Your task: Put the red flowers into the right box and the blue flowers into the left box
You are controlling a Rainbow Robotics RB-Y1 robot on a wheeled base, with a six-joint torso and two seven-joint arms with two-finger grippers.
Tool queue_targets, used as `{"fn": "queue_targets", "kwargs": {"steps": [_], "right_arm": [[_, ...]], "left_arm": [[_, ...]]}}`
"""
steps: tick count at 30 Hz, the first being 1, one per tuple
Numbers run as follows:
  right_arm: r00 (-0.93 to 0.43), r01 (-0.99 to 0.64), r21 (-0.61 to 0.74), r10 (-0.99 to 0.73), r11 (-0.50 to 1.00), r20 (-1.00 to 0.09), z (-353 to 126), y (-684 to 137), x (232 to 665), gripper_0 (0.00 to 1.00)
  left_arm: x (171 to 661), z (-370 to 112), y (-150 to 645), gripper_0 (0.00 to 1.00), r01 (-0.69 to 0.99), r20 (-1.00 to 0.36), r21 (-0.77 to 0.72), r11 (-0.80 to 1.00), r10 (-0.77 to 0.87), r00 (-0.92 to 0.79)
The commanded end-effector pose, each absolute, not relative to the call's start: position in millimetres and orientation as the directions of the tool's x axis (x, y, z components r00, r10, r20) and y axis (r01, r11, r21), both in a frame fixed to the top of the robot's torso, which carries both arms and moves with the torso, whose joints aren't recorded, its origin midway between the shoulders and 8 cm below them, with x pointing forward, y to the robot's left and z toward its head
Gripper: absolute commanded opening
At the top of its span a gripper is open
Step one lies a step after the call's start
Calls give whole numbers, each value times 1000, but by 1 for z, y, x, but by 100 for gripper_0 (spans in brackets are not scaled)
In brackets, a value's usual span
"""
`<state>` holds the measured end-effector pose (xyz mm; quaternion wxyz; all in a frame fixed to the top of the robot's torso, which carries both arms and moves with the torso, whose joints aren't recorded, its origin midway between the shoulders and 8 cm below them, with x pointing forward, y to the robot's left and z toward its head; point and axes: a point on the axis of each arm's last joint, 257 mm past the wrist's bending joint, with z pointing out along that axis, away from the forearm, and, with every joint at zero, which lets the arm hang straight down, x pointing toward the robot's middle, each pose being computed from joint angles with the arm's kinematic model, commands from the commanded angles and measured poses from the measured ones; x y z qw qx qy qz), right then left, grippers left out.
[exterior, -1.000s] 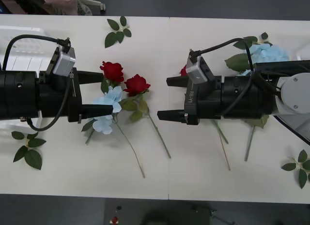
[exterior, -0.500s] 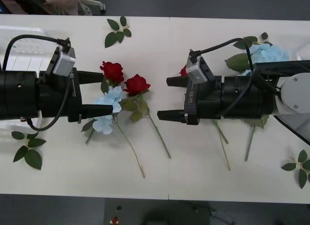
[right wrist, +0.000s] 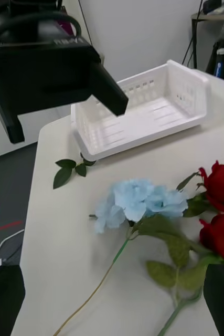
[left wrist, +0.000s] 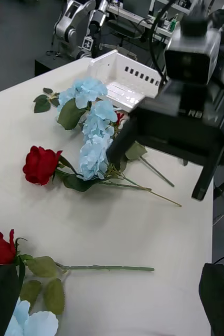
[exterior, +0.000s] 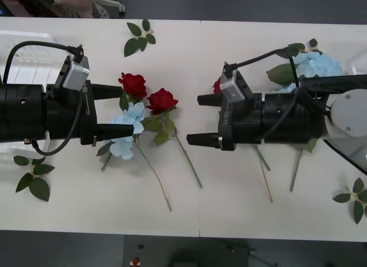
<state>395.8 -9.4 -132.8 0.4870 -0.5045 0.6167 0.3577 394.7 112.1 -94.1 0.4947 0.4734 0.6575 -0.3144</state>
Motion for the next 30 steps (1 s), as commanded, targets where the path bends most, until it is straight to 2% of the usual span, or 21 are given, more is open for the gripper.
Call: {"fn": "queue_targets", "kwargs": {"steps": [1,2,4,5,7,8,9,12,15,18,21,24,30], "right_arm": [[-88,-968,28,-229,251,-969,-134,-7,393,100],[-120,-964,61,-219,260,-968,-129,-12,395,100],[-273,-937,218,-182,273,-944,-119,-21,394,100],[-370,-908,319,-165,272,-914,-114,-25,390,100],[-590,-789,538,-125,296,-798,-104,-41,385,100],[-627,-761,573,-118,305,-770,-101,-46,385,100],[-716,-678,653,-101,338,-691,-96,-61,386,100],[-849,-471,739,-21,482,-527,-82,-115,401,100],[-900,-304,724,62,619,-431,-75,-169,412,100],[-907,-150,604,135,783,-400,-75,-241,420,100],[-907,-26,464,174,885,-383,-82,-303,414,100],[-913,75,351,205,933,-351,-95,-344,407,100],[-892,236,284,323,929,-317,-132,-385,430,100]], "left_arm": [[390,-87,106,100,939,-950,72,336,311,-39],[390,-87,106,100,939,-950,72,336,311,-39],[390,-87,106,100,939,-950,72,336,311,-39],[382,-95,95,100,944,-961,17,329,267,-76],[384,-79,94,100,940,-973,-36,339,205,-111],[386,-73,95,100,936,-976,-63,347,175,-130],[394,-60,102,100,920,-977,-127,371,113,-180],[435,-42,139,100,864,-968,-210,458,25,-248],[471,-52,183,100,814,-967,-180,552,54,-250],[498,-77,235,100,759,-947,-166,629,113,-301],[514,-94,276,100,713,-917,-143,686,178,-356],[532,-99,300,100,675,-894,-106,730,226,-386],[561,-129,293,100,597,-835,-140,790,230,-499]]}}
